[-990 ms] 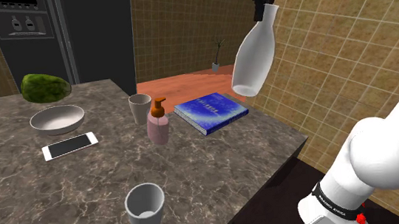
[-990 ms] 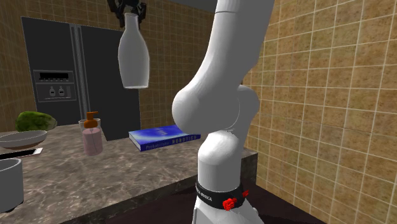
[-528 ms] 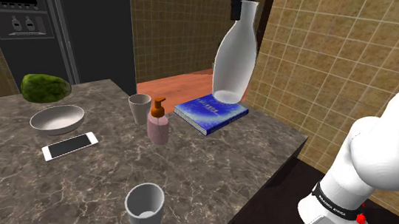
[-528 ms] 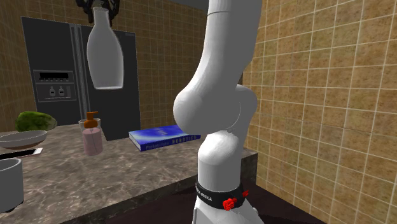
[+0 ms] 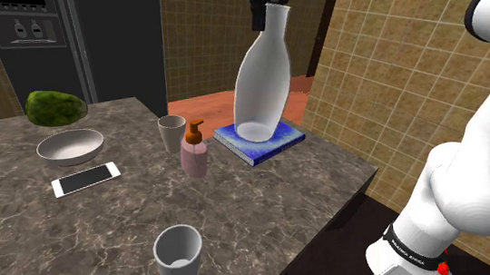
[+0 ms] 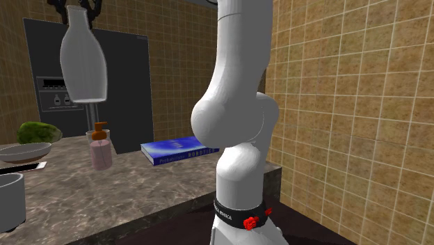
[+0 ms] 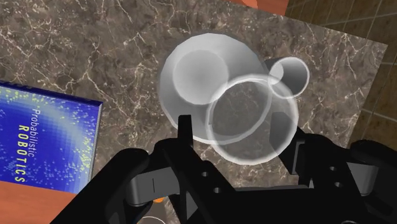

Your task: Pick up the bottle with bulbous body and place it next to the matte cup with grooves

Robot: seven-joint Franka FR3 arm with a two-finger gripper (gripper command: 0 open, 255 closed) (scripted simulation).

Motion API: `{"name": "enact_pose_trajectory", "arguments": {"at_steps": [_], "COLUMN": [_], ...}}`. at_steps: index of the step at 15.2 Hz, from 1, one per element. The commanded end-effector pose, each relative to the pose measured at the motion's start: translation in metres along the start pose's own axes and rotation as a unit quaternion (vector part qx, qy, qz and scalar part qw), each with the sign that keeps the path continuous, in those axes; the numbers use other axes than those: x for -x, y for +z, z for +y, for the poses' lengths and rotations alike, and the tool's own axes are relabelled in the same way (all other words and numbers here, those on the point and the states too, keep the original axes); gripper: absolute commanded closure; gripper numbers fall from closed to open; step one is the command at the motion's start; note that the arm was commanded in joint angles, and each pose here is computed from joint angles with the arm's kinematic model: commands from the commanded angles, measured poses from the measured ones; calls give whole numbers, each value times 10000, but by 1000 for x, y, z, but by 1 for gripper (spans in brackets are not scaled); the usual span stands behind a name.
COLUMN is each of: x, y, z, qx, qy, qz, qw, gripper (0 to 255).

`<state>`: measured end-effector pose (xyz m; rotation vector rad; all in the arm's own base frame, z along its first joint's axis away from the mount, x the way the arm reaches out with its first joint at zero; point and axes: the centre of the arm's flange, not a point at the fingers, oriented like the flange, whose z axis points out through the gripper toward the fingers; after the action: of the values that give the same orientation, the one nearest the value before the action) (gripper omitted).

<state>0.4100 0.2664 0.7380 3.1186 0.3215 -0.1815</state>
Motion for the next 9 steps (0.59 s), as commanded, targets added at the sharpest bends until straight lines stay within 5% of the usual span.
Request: {"name": "enact_pose_trajectory", "arguments": {"at_steps": [1,9], "x": [-2,-7], "y": [9,51], "z": [-1,-1], "qx": [-2,-2], "qy": [3,3], "qz": [4,4], "qw": [10000,10000], "gripper": [255,255]}}
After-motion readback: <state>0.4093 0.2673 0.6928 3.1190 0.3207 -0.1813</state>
